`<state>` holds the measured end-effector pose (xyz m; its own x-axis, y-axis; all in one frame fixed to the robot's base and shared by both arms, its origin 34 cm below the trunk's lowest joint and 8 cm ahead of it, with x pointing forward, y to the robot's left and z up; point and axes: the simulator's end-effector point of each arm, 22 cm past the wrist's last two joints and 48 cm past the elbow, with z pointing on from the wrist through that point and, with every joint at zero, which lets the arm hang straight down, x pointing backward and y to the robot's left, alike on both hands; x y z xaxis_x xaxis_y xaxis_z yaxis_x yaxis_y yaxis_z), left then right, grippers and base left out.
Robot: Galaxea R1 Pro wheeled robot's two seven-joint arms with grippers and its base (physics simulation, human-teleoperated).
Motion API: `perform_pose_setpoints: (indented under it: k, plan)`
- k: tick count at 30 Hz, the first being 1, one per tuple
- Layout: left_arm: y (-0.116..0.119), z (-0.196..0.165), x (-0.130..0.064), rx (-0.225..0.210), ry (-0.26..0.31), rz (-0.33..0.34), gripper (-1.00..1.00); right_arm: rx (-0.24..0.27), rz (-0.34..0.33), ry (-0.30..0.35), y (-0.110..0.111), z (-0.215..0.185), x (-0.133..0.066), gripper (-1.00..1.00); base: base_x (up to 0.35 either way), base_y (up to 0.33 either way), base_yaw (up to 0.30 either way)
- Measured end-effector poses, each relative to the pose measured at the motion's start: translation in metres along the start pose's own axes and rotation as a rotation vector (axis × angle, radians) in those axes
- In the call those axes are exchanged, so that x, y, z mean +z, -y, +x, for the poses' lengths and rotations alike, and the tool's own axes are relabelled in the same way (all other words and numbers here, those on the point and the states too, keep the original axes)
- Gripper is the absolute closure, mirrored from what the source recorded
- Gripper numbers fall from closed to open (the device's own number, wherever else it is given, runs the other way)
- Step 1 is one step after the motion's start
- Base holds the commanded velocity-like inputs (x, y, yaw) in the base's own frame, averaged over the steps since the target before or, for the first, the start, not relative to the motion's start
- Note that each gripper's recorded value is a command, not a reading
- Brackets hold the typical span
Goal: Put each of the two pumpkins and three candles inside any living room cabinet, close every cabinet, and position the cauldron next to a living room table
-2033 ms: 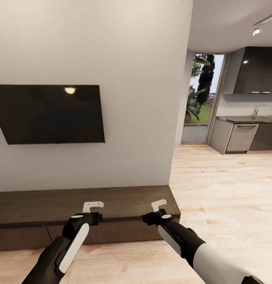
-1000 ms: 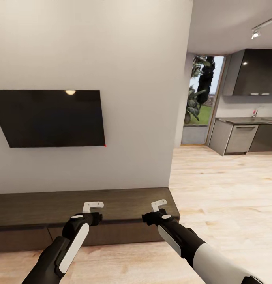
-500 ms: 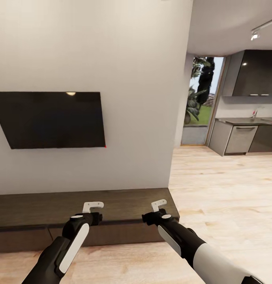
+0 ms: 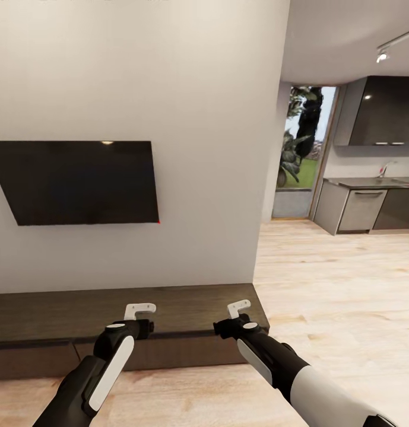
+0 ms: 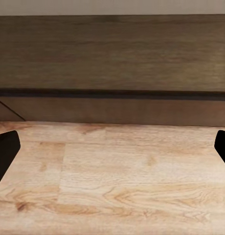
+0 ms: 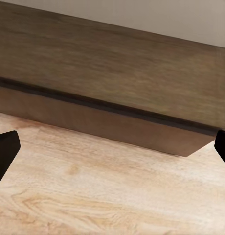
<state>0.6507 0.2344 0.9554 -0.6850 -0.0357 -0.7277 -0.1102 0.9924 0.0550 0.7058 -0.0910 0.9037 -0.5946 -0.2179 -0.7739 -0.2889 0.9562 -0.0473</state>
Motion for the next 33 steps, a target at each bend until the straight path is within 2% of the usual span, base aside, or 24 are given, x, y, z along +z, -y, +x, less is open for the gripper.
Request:
perform_pose_setpoints:
  k: [33]
  plan:
    - [-0.003, -0.008, -0.025, 0.000, -0.002, -0.001, -1.00, 0.000, 0.001, -0.002, -0.002, -0.011, -0.025, -1.00, 0.000, 0.000, 0.000]
